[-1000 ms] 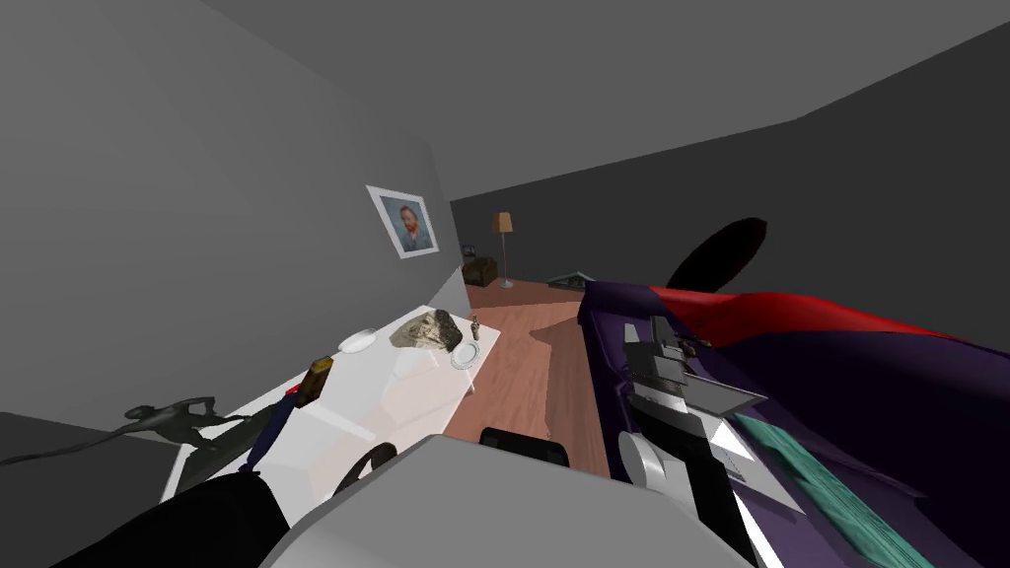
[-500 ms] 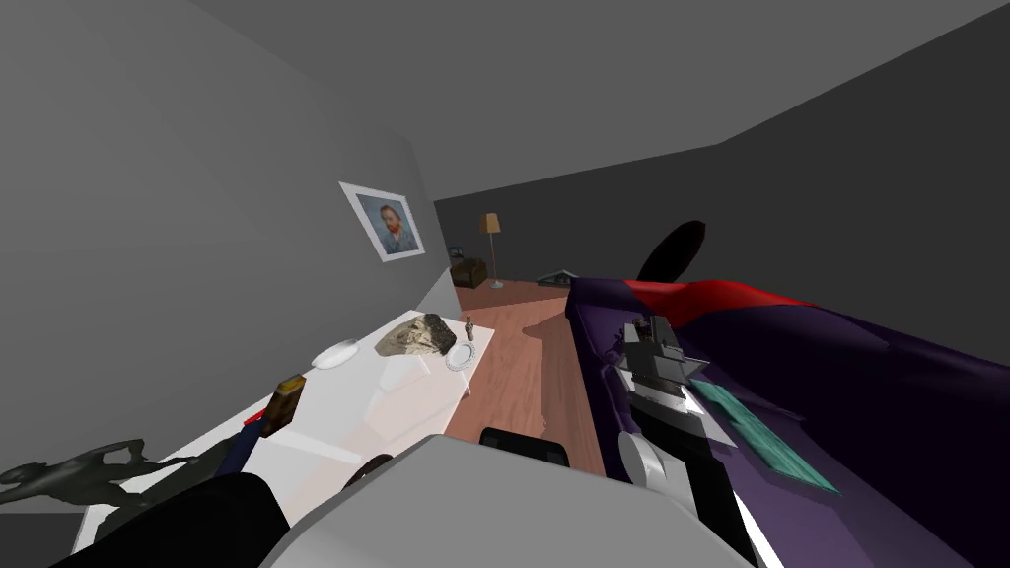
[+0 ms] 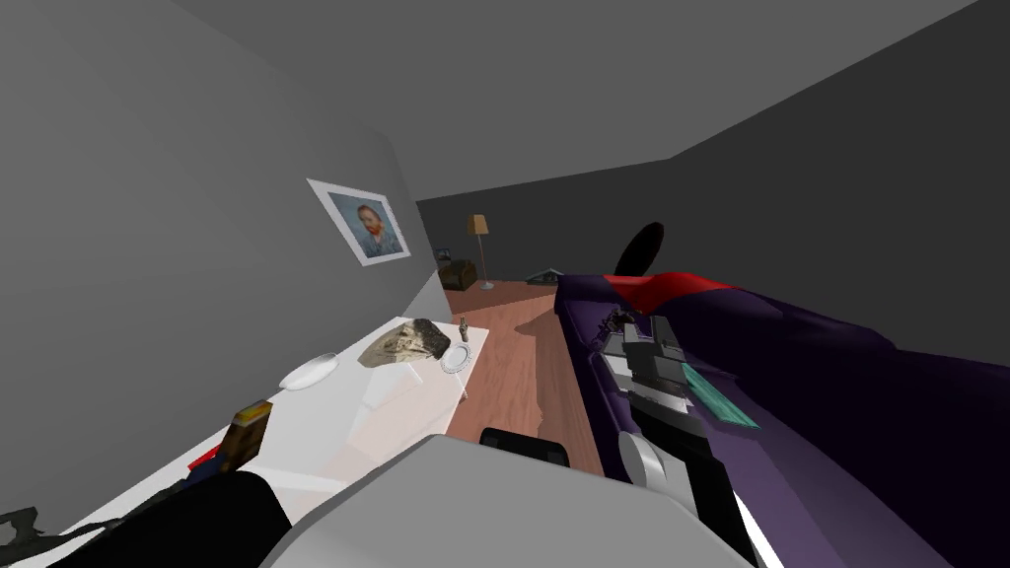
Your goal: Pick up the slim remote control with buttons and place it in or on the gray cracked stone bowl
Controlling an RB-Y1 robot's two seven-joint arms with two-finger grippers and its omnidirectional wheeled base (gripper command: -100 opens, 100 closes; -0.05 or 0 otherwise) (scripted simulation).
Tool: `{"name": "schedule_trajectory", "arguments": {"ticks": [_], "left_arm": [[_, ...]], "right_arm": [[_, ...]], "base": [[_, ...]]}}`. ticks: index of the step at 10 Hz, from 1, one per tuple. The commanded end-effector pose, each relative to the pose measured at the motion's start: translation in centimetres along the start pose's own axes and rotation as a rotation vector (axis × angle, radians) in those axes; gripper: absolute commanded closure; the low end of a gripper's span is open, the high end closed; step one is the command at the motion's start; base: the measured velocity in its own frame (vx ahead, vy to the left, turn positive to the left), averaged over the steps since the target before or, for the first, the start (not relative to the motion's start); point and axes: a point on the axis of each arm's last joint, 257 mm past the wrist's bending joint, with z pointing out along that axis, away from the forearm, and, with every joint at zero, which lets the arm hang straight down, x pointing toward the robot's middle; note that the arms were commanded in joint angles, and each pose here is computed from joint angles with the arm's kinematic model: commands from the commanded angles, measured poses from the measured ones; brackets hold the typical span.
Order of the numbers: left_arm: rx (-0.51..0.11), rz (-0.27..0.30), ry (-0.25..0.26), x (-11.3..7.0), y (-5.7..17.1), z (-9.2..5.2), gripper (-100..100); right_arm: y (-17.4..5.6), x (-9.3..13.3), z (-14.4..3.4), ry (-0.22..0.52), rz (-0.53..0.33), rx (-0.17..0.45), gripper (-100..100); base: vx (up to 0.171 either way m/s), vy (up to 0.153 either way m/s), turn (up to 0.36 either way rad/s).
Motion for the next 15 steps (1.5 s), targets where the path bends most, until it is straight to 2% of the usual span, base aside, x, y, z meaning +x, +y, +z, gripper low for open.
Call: {"name": "schedule_trajectory", "arguments": {"ticks": [1, 2, 3, 4, 5, 6, 7, 8, 9, 10, 11, 12, 13, 14, 15], "left_arm": [[-0.015, -0.016, -0.046, -2.7, 0.3, -0.5, -100], [-0.010, -0.010, -0.028, -1.6, 0.4, -0.2, -100], [-0.011, -0.011, -0.031, -1.8, 0.4, -0.3, 0], [-0.008, -0.029, -0.028, -0.8, 2.0, 0.2, -100], [-0.004, -0.037, -0.022, -0.3, 1.9, 0.4, -100], [-0.006, -0.048, -0.029, 0.1, 3.5, 0.6, -100], [0.001, -0.062, -0.016, 1.3, 3.4, 1.1, -100], [0.000, -0.076, -0.023, 1.9, 5.0, 1.2, -100], [0.006, -0.089, -0.011, 2.9, 4.9, 1.6, -100], [0.001, -0.102, -0.024, 3.2, 6.6, 1.6, -100], [0.010, -0.115, -0.009, 4.6, 6.4, 2.1, -100], [0.005, -0.121, -0.024, 4.8, 8.0, 1.9, -100], [0.013, -0.142, -0.009, 6.4, 7.9, 2.5, -100], [0.006, -0.150, -0.023, 6.9, 9.6, 2.3, -100], [0.013, -0.168, -0.010, 8.2, 9.4, 2.8, -100]], "right_arm": [[0.0, 0.0, 0.0, 0.000, 0.000, 0.000, 0], [0.0, 0.0, 0.0, 0.000, 0.000, 0.000, 0], [0.0, 0.0, 0.0, 0.000, 0.000, 0.000, 0], [0.0, 0.0, 0.0, 0.000, 0.000, 0.000, 0], [0.0, 0.0, 0.0, 0.000, 0.000, 0.000, 0], [0.0, 0.0, 0.0, 0.000, 0.000, 0.000, 0], [0.0, 0.0, 0.0, 0.000, 0.000, 0.000, 0], [0.0, 0.0, 0.0, 0.000, 0.000, 0.000, 0], [0.0, 0.0, 0.0, 0.000, 0.000, 0.000, 0], [0.0, 0.0, 0.0, 0.000, 0.000, 0.000, 0], [0.0, 0.0, 0.0, 0.000, 0.000, 0.000, 0], [0.0, 0.0, 0.0, 0.000, 0.000, 0.000, 0], [0.0, 0.0, 0.0, 0.000, 0.000, 0.000, 0], [0.0, 0.0, 0.0, 0.000, 0.000, 0.000, 0], [0.0, 0.0, 0.0, 0.000, 0.000, 0.000, 0]], "base": [[-0.082, 0.129, -0.222], [-0.040, 0.063, -0.054], [-0.007, 0.012, 0.006], [0.027, 0.029, -0.191], [0.032, 0.047, -0.093], [0.039, 0.063, -0.161], [0.034, 0.052, -0.099], [0.033, 0.045, -0.166], [0.030, 0.042, -0.098], [0.052, 0.052, -0.192], [0.037, 0.053, -0.087], [0.029, 0.054, -0.160], [0.022, 0.046, -0.088], [0.034, 0.055, -0.159], [0.026, 0.049, -0.101]]}}
